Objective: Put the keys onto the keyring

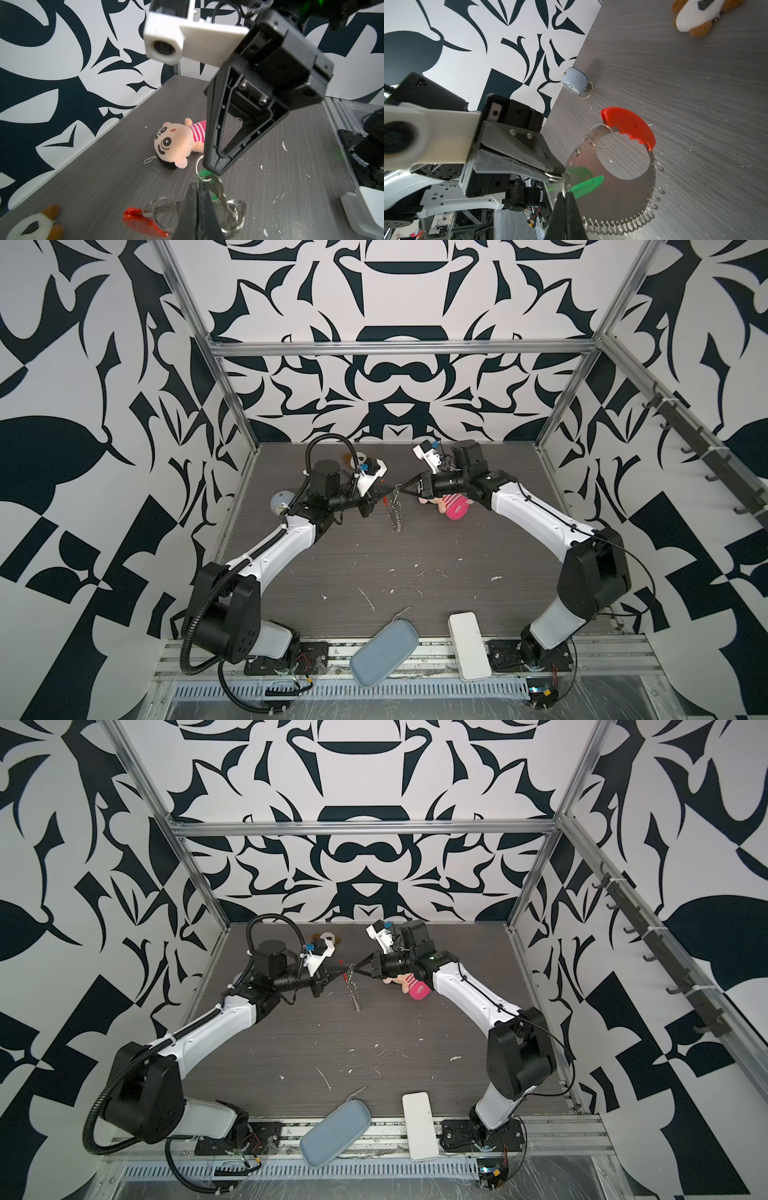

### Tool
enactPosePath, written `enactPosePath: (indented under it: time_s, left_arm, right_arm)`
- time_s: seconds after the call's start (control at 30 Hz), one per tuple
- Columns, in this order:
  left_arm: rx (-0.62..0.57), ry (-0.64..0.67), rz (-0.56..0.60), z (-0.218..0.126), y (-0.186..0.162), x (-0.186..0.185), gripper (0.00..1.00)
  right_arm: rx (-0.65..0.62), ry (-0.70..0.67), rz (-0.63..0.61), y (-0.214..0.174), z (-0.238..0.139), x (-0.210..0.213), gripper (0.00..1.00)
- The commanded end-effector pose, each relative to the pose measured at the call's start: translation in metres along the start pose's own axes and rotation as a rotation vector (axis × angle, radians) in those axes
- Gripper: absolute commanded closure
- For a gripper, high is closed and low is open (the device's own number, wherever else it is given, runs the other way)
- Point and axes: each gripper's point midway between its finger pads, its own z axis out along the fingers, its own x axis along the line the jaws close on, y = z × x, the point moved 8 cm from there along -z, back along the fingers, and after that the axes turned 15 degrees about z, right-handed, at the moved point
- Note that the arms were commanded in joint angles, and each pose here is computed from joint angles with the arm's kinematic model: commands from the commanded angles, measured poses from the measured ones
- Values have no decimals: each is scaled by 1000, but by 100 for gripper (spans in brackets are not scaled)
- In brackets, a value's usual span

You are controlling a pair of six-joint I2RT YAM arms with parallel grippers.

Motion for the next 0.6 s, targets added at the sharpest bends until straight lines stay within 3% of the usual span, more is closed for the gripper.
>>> enactPosePath:
  time_s: [0.0,0.23,0.57]
  left_arm:
    - [-102,28,73,-10,33,3,100]
    - [-151,27,55,-12,39,3,100]
    - [-344,29,-42,-11,57,10,100]
  right_arm:
    - [-30,-1,-12,-2,-10,4,100]
    - [-27,13,-13,0,-11,6,100]
    - [-9,55,-27,4,-16,18,100]
